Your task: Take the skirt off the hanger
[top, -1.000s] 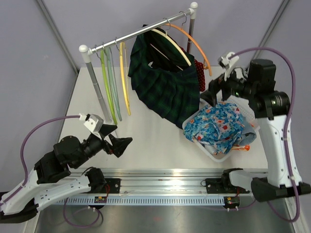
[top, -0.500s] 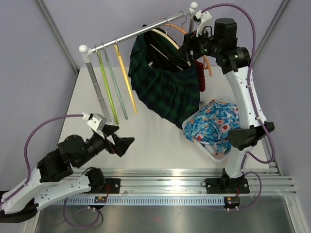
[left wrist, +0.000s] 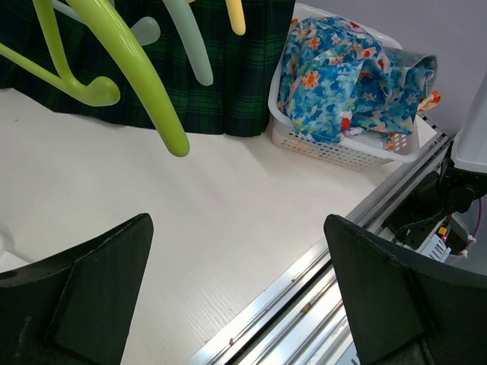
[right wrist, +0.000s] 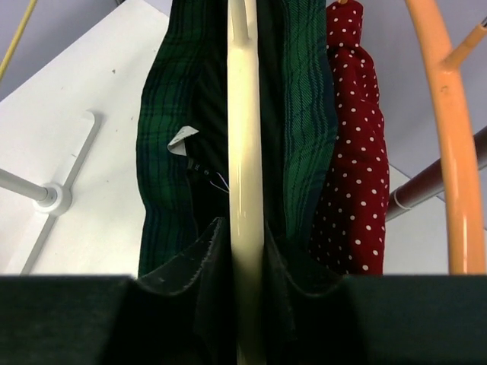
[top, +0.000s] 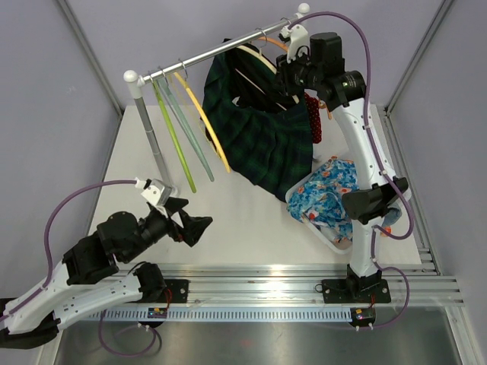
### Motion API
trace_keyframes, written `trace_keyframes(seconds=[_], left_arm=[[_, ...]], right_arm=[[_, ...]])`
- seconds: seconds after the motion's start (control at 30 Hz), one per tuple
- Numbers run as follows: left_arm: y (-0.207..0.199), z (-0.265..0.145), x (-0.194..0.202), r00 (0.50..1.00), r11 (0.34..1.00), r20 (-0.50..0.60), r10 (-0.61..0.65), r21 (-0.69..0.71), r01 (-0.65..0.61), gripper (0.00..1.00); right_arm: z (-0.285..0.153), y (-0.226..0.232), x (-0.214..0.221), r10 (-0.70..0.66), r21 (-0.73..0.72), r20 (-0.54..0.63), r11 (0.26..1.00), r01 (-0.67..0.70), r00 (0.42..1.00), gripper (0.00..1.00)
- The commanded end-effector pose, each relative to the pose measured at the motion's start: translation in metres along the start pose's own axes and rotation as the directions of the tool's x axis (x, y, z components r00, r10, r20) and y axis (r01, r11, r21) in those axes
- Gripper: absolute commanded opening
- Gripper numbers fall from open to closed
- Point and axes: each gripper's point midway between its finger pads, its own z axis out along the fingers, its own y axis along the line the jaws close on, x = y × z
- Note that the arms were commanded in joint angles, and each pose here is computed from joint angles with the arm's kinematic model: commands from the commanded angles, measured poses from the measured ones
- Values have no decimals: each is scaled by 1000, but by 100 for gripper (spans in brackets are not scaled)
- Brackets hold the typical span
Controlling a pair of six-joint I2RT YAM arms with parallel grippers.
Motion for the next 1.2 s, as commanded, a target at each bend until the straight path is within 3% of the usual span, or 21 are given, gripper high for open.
trace_keyframes(seconds=[0.0,0.03,0.07,0.4,0.53,0.87,1.17], left_arm=[[-2,3,-10,999,1000,44,-22,-1,22,99],[-2,3,-10,999,1000,42,-22,0,22,99],[-2,3,-10,999,1000,45,-23,1,23,99],[-3,6,-10,999,1000,41,-21,-1,21,99],[-2,6,-9,999,1000,42,-20,-4,20,99],[3,9,-3,999,1000,51,-19,-23,20,99],[22,20,7,991,982,77,-113,-144,123,99]], right_arm=[[-12,4,-27,-75,41,62,997,73,995,30],[-14,3,-30,-82,46,71,996,79,994,23],[-15,3,-33,-85,50,79,995,81,993,0],[-68,33,-107,-69,-22,327,997,80,943,0],[-83,48,-120,-31,-83,370,994,66,929,0],[-97,60,-120,-23,-135,375,988,79,927,0],[-109,83,-78,29,-235,280,971,40,959,0]])
